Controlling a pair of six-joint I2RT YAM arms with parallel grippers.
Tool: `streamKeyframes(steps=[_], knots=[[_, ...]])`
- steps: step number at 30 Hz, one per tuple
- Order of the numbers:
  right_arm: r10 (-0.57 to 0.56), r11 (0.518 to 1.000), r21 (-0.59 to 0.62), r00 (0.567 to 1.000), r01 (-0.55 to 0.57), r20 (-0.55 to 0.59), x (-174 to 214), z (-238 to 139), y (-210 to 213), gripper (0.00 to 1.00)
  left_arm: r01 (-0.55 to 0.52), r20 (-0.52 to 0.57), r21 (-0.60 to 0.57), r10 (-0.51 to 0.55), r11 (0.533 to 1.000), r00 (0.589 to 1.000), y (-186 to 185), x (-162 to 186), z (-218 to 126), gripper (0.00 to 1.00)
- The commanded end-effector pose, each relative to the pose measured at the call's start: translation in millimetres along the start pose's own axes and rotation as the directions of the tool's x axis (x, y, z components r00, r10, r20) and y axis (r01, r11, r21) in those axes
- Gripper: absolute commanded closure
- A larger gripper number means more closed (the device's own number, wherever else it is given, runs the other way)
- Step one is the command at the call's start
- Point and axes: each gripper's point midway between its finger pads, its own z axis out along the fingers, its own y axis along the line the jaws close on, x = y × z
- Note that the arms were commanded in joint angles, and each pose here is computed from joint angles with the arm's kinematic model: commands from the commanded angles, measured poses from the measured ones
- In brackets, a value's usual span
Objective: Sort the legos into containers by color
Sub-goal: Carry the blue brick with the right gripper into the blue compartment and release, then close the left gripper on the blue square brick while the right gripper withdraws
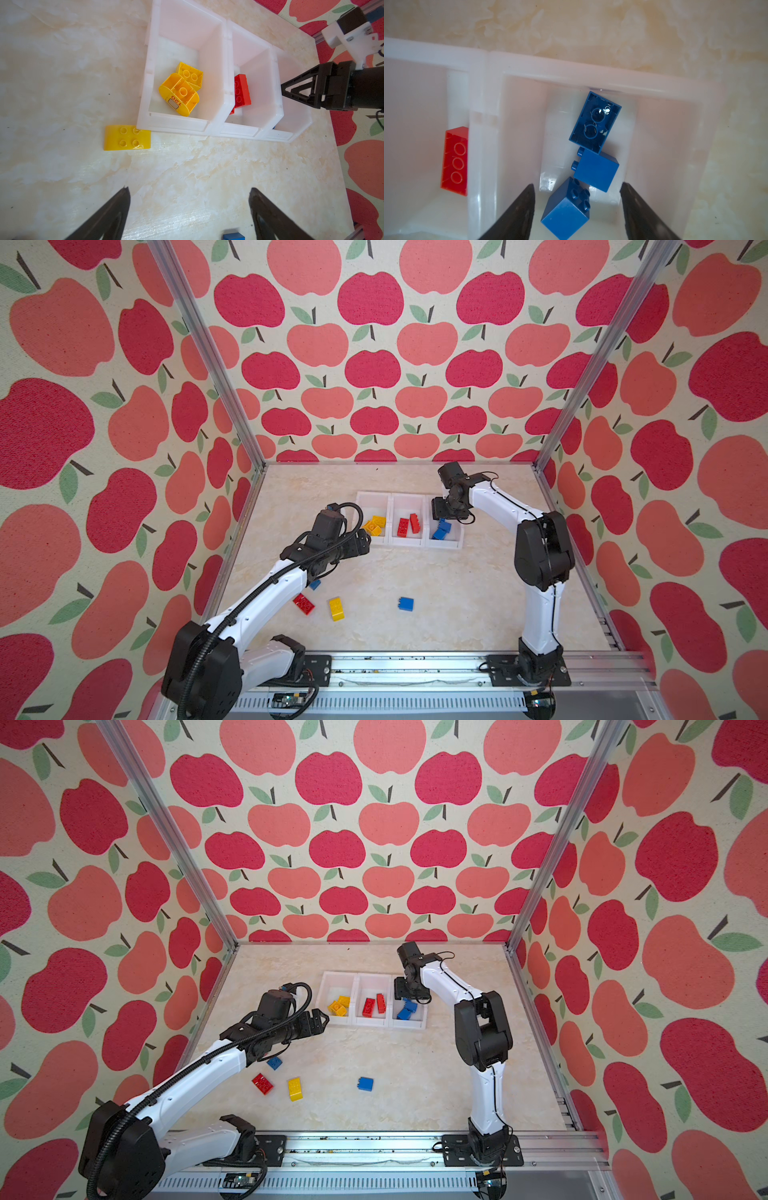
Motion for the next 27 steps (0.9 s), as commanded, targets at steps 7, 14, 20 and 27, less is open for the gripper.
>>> streamKeyframes(steps=[7, 14, 20, 27], knots=[[-0.013, 0.998, -0.056, 1.0, 0.015, 0.026, 12.6, -50.9, 11.7, 0.28, 0.098, -0.001, -0.155, -0.099, 0.983, 0.995, 33.8, 9.3, -15.7, 0.09], [-0.044, 0.996, -0.082, 0.999, 0.046, 0.016, 35.9, -72.0, 24.3, 0.2, 0.208, 0.003, -0.281, -0.216, 0.937, 0.976, 62.9, 21.8, -29.5, 0.1], [-0.057, 0.992, -0.115, 0.998, 0.057, 0.002, 58.3, -84.9, 34.4, 0.15, 0.299, 0.009, -0.375, -0.319, 0.878, 0.948, 87.2, 30.2, -39.4, 0.12], [-0.065, 0.987, -0.15, 0.998, 0.061, -0.022, 79.7, -89.6, 41.6, 0.14, 0.412, -0.013, -0.438, -0.464, 0.799, 0.886, 114.4, 45.0, -39.4, 0.19]])
